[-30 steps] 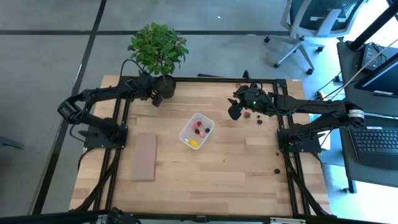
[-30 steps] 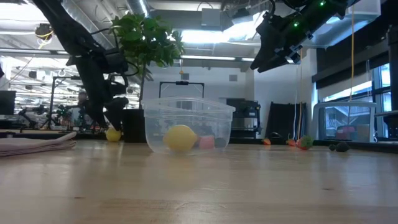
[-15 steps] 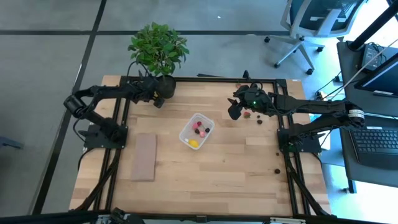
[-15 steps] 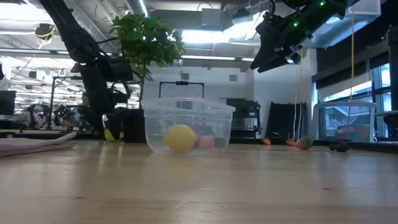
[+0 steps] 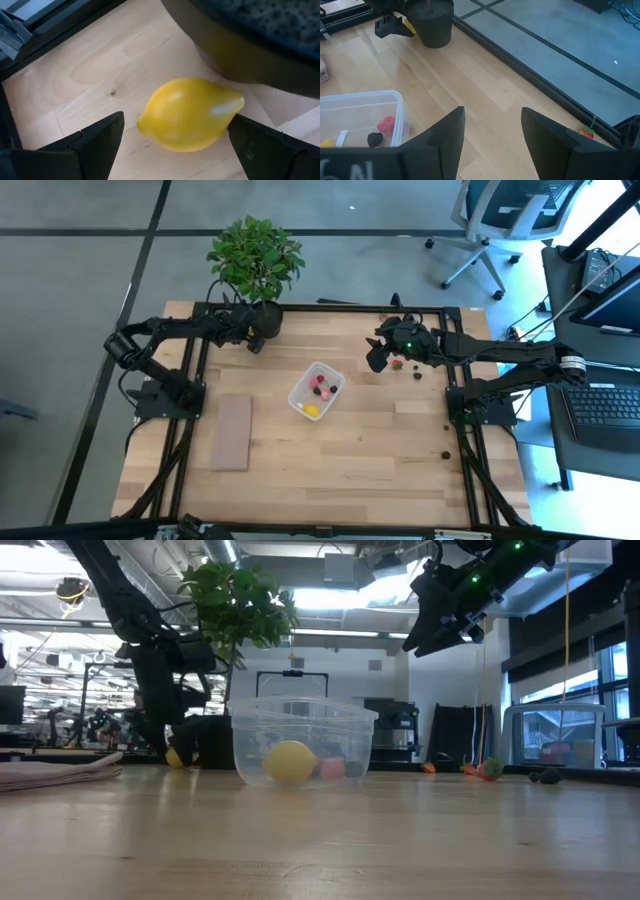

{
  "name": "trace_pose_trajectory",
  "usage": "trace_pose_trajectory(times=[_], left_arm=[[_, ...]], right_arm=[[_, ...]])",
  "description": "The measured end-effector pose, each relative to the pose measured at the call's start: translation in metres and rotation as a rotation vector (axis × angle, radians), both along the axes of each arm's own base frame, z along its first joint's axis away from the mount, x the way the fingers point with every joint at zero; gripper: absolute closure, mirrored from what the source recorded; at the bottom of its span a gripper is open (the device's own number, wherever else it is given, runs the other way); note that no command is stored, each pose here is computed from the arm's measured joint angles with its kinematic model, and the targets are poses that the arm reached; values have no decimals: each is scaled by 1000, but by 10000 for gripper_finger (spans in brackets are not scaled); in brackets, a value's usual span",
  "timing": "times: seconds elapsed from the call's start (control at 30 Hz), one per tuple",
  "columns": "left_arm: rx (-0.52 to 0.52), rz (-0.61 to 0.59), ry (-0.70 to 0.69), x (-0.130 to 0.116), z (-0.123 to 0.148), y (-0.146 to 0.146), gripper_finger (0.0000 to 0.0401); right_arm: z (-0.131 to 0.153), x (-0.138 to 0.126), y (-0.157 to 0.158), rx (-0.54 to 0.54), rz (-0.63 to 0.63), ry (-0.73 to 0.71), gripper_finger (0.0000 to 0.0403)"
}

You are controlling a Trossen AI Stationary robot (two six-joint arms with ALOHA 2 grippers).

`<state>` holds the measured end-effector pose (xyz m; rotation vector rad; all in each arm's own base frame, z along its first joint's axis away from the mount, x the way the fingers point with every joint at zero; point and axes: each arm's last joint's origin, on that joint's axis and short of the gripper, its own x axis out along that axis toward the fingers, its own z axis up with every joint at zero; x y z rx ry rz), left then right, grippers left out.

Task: Pick and placing Produce into tupperware
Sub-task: Put the lemon into the transparent bin

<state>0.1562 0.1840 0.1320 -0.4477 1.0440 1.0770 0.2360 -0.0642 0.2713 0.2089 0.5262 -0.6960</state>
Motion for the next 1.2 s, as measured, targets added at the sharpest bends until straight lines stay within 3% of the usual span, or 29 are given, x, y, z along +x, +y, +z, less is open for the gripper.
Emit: trace_pose_trajectory(times=[0.63, 1.2], left_arm=[[53, 100, -83, 3, 3, 4, 57], [18, 82, -99, 2, 2, 4, 57]], right_arm=[[0, 0, 0, -2, 1, 2, 205], [0, 0, 0, -2, 1, 4, 205]])
